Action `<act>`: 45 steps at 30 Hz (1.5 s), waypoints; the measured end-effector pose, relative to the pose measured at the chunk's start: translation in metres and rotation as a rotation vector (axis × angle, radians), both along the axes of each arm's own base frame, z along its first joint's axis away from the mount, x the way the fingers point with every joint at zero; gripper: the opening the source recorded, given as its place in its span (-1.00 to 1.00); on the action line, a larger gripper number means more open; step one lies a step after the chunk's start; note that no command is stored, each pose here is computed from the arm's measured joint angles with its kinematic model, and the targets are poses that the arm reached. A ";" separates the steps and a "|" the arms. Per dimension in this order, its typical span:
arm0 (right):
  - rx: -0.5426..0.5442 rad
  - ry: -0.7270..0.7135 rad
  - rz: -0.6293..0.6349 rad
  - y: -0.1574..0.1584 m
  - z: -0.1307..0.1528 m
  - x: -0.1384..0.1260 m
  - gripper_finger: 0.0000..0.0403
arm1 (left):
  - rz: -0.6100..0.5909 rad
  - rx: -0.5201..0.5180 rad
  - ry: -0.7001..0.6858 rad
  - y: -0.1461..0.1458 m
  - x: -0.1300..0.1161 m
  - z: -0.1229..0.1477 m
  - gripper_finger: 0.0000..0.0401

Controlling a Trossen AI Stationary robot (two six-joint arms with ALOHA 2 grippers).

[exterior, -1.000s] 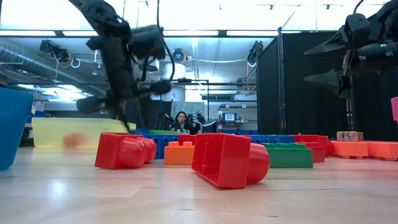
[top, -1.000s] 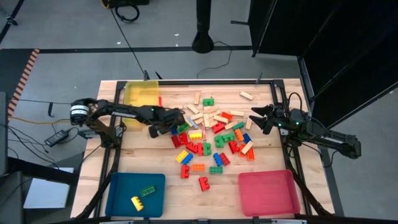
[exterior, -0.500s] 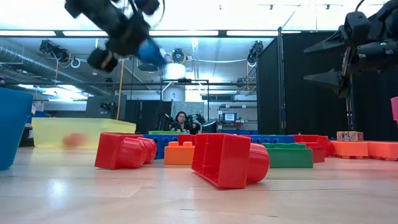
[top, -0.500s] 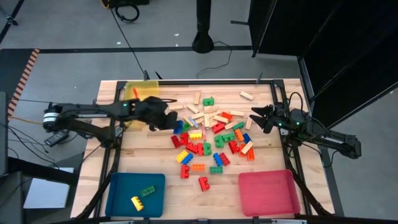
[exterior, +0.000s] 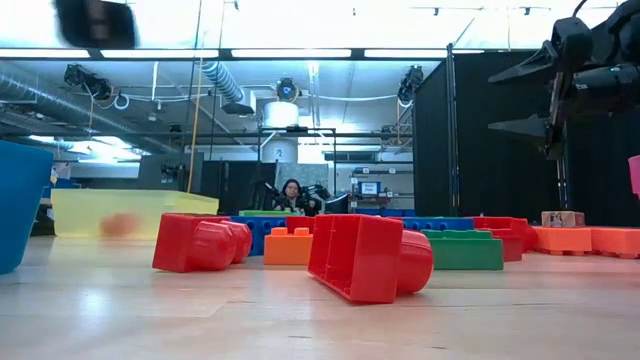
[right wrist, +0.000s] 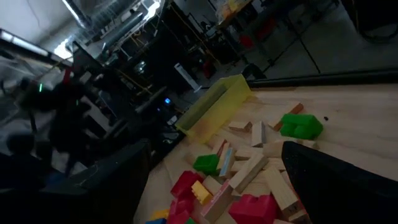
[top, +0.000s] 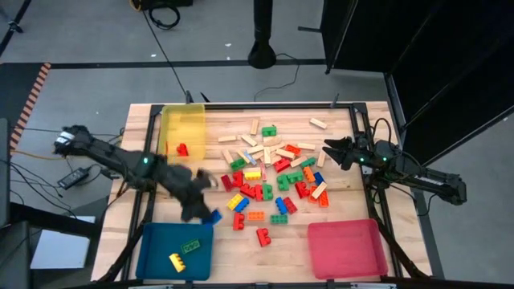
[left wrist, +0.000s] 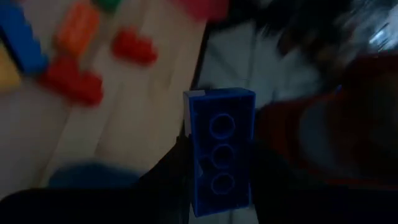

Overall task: Sort blocks by size
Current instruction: Put the blue game piece into the blue bin

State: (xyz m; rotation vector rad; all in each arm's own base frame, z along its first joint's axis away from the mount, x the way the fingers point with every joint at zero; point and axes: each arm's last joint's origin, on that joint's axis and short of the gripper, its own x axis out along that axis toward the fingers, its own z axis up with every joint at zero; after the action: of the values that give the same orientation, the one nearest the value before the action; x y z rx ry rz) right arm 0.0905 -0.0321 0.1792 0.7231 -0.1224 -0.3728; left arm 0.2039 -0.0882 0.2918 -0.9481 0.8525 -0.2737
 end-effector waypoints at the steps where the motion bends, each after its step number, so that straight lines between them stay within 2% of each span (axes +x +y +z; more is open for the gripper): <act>1: 0.006 -0.003 0.000 0.000 0.000 0.000 0.85 | -0.024 0.015 0.016 -0.007 -0.001 -0.004 -0.44; 6: 0.012 -0.002 0.000 0.000 0.000 0.000 0.85 | -0.094 0.114 0.090 -0.041 -0.004 -0.024 -0.44; 11: 0.009 -0.005 0.000 0.000 0.000 0.000 0.85 | -0.119 0.281 0.263 -0.060 -0.012 -0.054 -0.43; 15: 0.008 -0.004 0.000 0.000 0.000 0.000 0.85 | -0.164 0.377 0.373 -0.071 -0.017 -0.074 -0.42; 19: -0.011 -0.045 0.002 0.000 0.004 0.000 0.85 | -0.216 0.416 0.411 -0.083 -0.019 -0.087 -0.42; 22: -0.079 -0.163 0.006 0.001 0.018 -0.001 0.85 | -0.236 0.414 0.419 -0.088 -0.019 -0.091 -0.38; 24: -0.125 -0.217 -0.007 0.001 0.034 -0.004 0.85 | -0.243 0.407 0.409 -0.090 -0.019 -0.091 -0.33; 27: -0.249 -0.178 -0.026 0.002 0.067 -0.008 0.85 | -0.255 0.389 0.404 -0.092 -0.019 -0.090 -0.22; 31: -0.430 0.032 -0.039 0.000 0.120 -0.002 0.85 | -0.277 0.375 0.406 -0.094 -0.021 -0.090 -0.06; 33: -0.440 0.190 -0.017 -0.003 0.145 0.007 0.85 | -0.282 0.373 0.408 -0.094 -0.021 -0.090 -0.01; 37: -0.285 0.627 0.091 -0.011 0.165 0.033 0.85 | -0.279 0.375 0.408 -0.094 -0.021 -0.090 0.04; 41: -0.063 1.085 0.197 -0.017 0.150 0.062 0.85 | -0.264 0.387 0.400 -0.094 -0.021 -0.090 0.04; 43: 0.011 1.230 0.230 -0.018 0.134 0.079 0.85 | -0.263 0.390 0.398 -0.094 -0.021 -0.090 0.04; 45: 0.048 1.298 0.260 -0.016 0.121 0.097 0.85 | -0.263 0.391 0.397 -0.094 -0.021 -0.090 0.04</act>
State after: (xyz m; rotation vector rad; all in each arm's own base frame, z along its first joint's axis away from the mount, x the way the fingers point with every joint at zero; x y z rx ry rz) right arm 0.1871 -0.0476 0.3000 0.4238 1.1953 -0.5320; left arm 0.1831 -0.1818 0.2020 -0.5271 1.3450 -0.1347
